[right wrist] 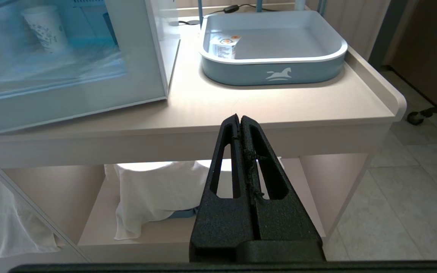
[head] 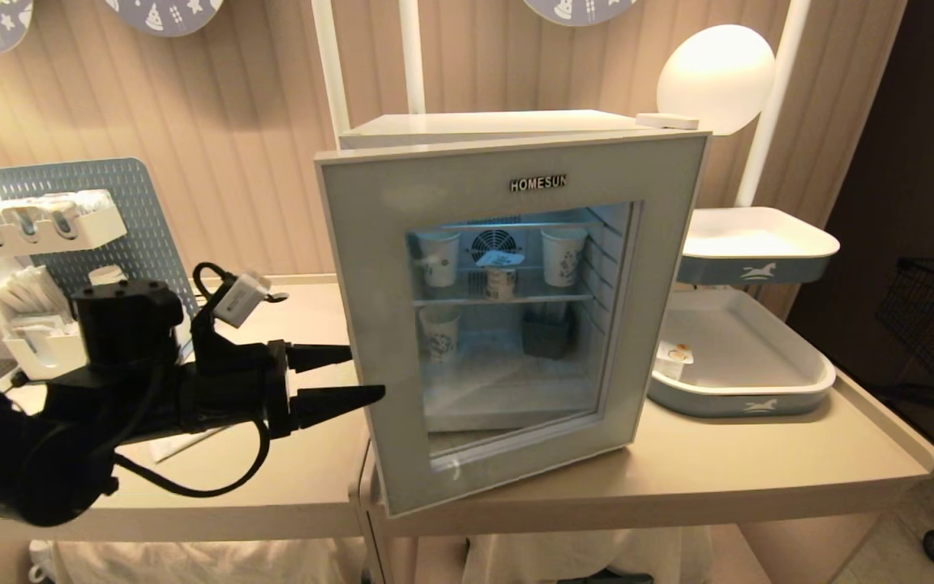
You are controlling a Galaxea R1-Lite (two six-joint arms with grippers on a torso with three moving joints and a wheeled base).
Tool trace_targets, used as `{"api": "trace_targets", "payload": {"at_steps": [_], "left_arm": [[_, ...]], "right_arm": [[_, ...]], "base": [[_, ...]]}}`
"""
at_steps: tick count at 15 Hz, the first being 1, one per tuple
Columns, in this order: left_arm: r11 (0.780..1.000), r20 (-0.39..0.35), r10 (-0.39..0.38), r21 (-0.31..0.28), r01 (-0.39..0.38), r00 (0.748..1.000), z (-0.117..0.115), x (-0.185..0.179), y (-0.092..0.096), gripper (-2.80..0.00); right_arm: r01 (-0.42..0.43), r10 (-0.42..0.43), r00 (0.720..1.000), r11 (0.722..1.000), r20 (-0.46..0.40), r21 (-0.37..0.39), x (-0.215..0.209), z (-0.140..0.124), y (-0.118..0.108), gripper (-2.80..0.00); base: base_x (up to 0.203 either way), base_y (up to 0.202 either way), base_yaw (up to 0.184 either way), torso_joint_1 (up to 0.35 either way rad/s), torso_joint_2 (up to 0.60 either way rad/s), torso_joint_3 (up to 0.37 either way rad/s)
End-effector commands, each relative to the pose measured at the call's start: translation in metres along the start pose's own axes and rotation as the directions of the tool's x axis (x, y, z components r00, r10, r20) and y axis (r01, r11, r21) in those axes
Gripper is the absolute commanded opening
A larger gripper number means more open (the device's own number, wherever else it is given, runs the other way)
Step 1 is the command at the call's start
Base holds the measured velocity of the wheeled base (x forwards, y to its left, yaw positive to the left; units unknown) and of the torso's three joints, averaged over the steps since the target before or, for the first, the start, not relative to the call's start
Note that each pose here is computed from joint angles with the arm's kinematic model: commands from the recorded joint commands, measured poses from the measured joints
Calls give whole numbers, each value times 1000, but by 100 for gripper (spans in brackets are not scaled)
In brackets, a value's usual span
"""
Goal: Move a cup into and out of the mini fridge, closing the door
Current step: Open the freezer door
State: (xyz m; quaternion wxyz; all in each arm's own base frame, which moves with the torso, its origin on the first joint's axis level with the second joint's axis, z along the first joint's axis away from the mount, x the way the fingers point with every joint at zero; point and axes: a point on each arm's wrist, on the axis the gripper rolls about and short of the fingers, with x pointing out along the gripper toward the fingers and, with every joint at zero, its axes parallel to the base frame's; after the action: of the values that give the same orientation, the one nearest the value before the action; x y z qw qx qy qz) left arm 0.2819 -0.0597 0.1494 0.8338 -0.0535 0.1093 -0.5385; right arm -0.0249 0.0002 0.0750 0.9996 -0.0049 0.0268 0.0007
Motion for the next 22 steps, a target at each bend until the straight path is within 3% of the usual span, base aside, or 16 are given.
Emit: {"api": "trace_targets", "payload": {"at_steps": [1, 3, 5, 6, 9, 11, 14, 18, 22], "left_arm": [[999, 26, 28, 37, -29, 999, 6, -21, -18, 0], [995, 30, 97, 15, -97, 995, 1, -38, -10, 0], [984, 15, 174, -47, -173, 985, -11, -49, 16, 0], [975, 6, 209, -76, -208, 978, -17, -52, 32, -280], [956, -16, 266, -125, -266, 964, -33, -57, 64, -280], [962, -18, 246, -119, -247, 969, -32, -51, 63, -280], [981, -39, 159, -108, -163, 986, -33, -23, 51, -280], [992, -89, 84, -89, -92, 992, -37, 19, 21, -280], [996, -85, 51, -69, -57, 995, -31, 17, -3, -280]], "right_arm": [[-1, 1, 1000, 1000, -3, -1, 0, 0, 0, -280], [0, 0, 1000, 1000, -2, -1, 0, 0, 0, -280], [0, 0, 1000, 1000, -2, -1, 0, 0, 0, -280], [-1, 1, 1000, 1000, -4, -2, 0, 0, 0, -280], [0, 0, 1000, 1000, -2, -2, 0, 0, 0, -280], [-1, 1, 1000, 1000, -3, -2, 0, 0, 0, -280], [-1, 1, 1000, 1000, -3, -2, 0, 0, 0, -280], [-1, 1, 1000, 1000, -3, -2, 0, 0, 0, -280], [0, 0, 1000, 1000, -2, -2, 0, 0, 0, -280]], "base": [[0, 0, 0, 0, 0, 0], [0, 0, 0, 0, 0, 0], [0, 0, 0, 0, 0, 0], [0, 0, 0, 0, 0, 0], [0, 0, 0, 0, 0, 0], [0, 0, 0, 0, 0, 0], [0, 0, 0, 0, 0, 0], [0, 0, 0, 0, 0, 0], [0, 0, 0, 0, 0, 0]]}}
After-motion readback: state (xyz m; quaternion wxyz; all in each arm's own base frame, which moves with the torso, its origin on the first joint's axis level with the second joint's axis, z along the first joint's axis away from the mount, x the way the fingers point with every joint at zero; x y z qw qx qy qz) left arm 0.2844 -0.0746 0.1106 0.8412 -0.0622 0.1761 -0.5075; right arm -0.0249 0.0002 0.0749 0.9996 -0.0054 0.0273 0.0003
